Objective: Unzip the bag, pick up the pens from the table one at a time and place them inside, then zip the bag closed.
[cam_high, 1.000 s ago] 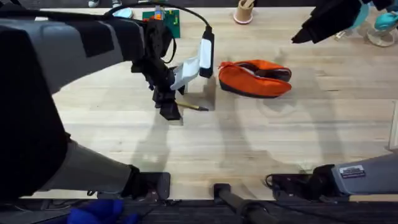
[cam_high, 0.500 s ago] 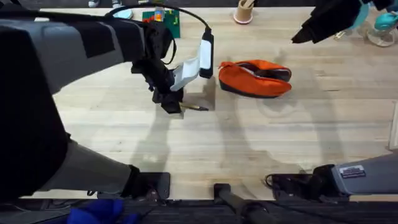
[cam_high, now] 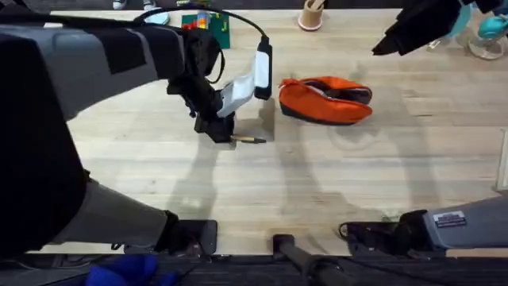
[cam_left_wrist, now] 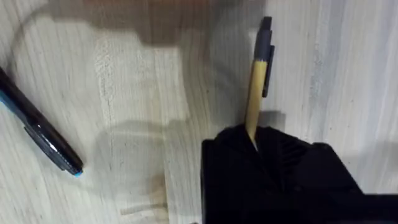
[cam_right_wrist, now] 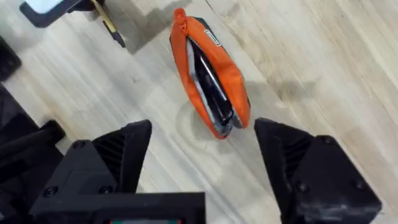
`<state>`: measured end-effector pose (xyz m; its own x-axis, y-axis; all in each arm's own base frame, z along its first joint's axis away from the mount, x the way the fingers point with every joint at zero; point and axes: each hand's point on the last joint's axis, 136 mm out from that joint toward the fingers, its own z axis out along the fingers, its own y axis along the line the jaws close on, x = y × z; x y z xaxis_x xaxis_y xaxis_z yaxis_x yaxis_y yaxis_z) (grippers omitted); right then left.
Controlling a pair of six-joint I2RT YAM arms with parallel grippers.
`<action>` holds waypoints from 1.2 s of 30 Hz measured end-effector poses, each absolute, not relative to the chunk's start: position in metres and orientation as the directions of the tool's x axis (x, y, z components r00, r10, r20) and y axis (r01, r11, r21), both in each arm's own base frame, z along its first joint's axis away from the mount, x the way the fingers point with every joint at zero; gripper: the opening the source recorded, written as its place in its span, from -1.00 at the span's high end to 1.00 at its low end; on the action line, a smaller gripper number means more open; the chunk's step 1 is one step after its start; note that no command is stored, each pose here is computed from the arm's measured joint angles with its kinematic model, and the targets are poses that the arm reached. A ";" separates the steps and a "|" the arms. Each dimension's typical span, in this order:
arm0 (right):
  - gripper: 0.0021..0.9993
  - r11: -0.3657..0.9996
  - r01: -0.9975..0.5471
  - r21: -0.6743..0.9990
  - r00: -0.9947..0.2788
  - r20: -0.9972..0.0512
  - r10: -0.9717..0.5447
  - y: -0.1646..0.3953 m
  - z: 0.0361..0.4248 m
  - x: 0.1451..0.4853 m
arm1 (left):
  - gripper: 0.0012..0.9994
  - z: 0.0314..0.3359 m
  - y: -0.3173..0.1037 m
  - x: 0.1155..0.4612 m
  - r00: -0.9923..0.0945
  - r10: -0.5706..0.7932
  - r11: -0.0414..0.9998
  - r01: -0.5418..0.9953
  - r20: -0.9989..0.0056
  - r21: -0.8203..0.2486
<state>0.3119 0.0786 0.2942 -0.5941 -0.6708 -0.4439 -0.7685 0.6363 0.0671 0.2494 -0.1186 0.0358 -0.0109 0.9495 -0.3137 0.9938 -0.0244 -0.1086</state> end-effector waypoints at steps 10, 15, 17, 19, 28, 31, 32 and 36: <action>-1.00 0.636 -0.769 0.067 -0.594 -0.444 -0.671 0.079 0.294 0.312 | 0.92 0.037 -0.117 0.249 -0.032 0.954 -0.005 0.993 -0.299 -0.122; -1.00 0.637 -0.768 0.067 -0.595 -0.444 -0.671 0.079 0.294 0.312 | 0.92 0.050 -0.115 0.250 -0.043 0.959 0.001 0.989 -0.279 -0.151; -1.00 0.638 -0.767 0.069 -0.597 -0.444 -0.669 0.079 0.294 0.312 | 0.92 0.061 -0.117 0.259 -0.038 0.958 0.000 0.992 -0.285 -0.130; -1.00 0.641 -0.765 0.070 -0.599 -0.443 -0.667 0.079 0.294 0.312 | 0.92 0.074 -0.120 0.269 -0.032 0.955 0.001 0.995 -0.296 -0.104; -1.00 0.664 -0.741 0.104 -0.624 -0.473 -0.622 0.071 0.299 0.311 | 0.92 0.121 -0.139 0.298 0.030 0.945 -0.032 1.000 -0.325 0.002; -1.00 0.702 -0.703 0.112 -0.646 -0.513 -0.565 0.056 0.310 0.309 | 0.92 0.133 -0.152 0.301 0.073 0.940 -0.065 0.997 -0.334 0.037; -1.00 0.714 -0.691 0.112 -0.650 -0.528 -0.546 0.051 0.314 0.307 | 0.92 0.136 -0.157 0.302 0.085 0.938 -0.073 0.996 -0.336 0.048; -1.00 0.750 -0.653 0.104 -0.647 -0.593 -0.480 0.036 0.335 0.295 | 0.92 0.152 -0.179 0.309 0.143 0.925 -0.110 0.988 -0.353 0.112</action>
